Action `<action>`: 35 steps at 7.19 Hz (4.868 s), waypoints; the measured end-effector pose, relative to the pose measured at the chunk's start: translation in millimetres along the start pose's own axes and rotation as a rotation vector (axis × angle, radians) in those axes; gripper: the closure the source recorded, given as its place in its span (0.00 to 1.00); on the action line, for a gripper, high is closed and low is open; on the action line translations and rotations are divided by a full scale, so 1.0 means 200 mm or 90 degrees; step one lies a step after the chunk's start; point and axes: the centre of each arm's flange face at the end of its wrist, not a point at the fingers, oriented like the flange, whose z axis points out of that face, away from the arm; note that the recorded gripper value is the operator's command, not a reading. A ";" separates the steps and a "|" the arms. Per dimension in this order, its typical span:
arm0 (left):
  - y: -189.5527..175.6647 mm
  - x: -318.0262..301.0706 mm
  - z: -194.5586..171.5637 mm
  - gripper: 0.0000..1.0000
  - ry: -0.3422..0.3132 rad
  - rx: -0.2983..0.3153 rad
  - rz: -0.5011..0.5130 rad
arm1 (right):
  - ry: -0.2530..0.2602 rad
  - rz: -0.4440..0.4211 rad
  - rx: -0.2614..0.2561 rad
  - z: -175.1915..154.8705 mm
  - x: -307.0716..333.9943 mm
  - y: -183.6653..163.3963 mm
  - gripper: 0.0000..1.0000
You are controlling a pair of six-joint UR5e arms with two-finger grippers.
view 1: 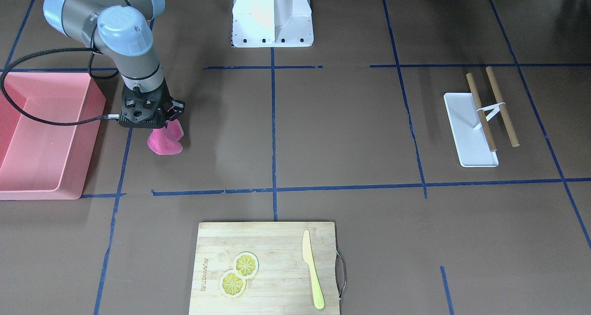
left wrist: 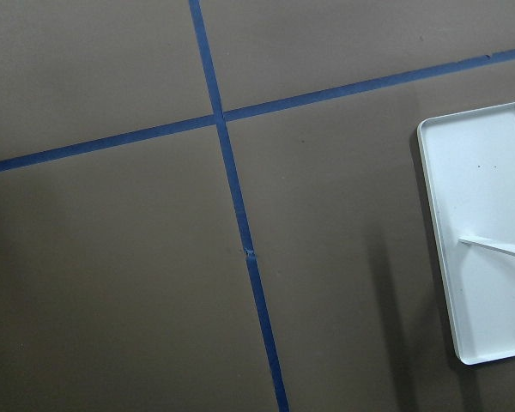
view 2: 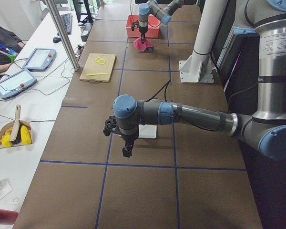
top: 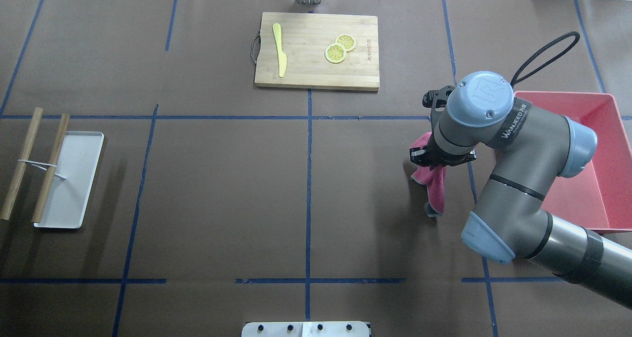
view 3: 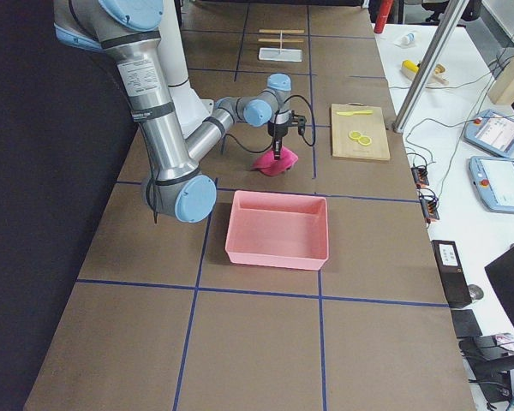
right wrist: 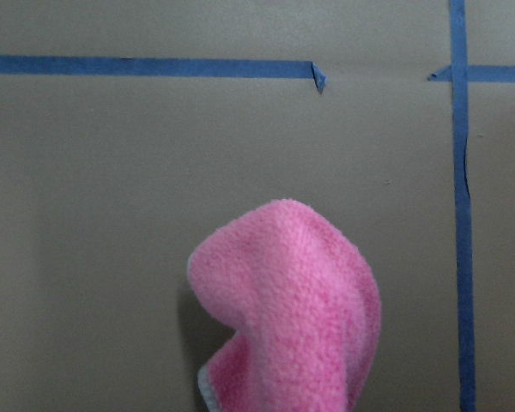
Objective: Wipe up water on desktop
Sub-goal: 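Drag the pink cloth across the table with the right gripper, wiping back and forth, then carry the pink cloth into the pink bin with the right gripper and release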
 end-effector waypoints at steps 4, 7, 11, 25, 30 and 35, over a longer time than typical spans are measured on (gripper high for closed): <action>0.02 -0.01 0.01 0.00 0.001 -0.003 -0.003 | -0.066 0.055 0.006 0.13 -0.47 0.10 1.00; 0.02 -0.01 0.02 0.00 0.002 -0.004 -0.003 | -0.120 0.124 0.012 -0.03 -1.12 0.19 1.00; 0.02 -0.01 0.02 0.00 0.002 -0.004 -0.004 | -0.104 0.107 0.015 0.01 -0.91 0.18 1.00; 0.02 -0.01 0.01 0.00 0.001 -0.003 -0.003 | -0.136 0.116 0.002 -0.16 -0.99 0.06 1.00; 0.02 0.01 0.01 0.00 0.020 0.002 -0.058 | -0.111 0.062 0.000 -0.50 -0.27 -0.27 1.00; 0.01 0.04 -0.02 0.00 0.024 0.009 -0.056 | -0.071 -0.080 -0.003 -0.73 1.11 -0.31 1.00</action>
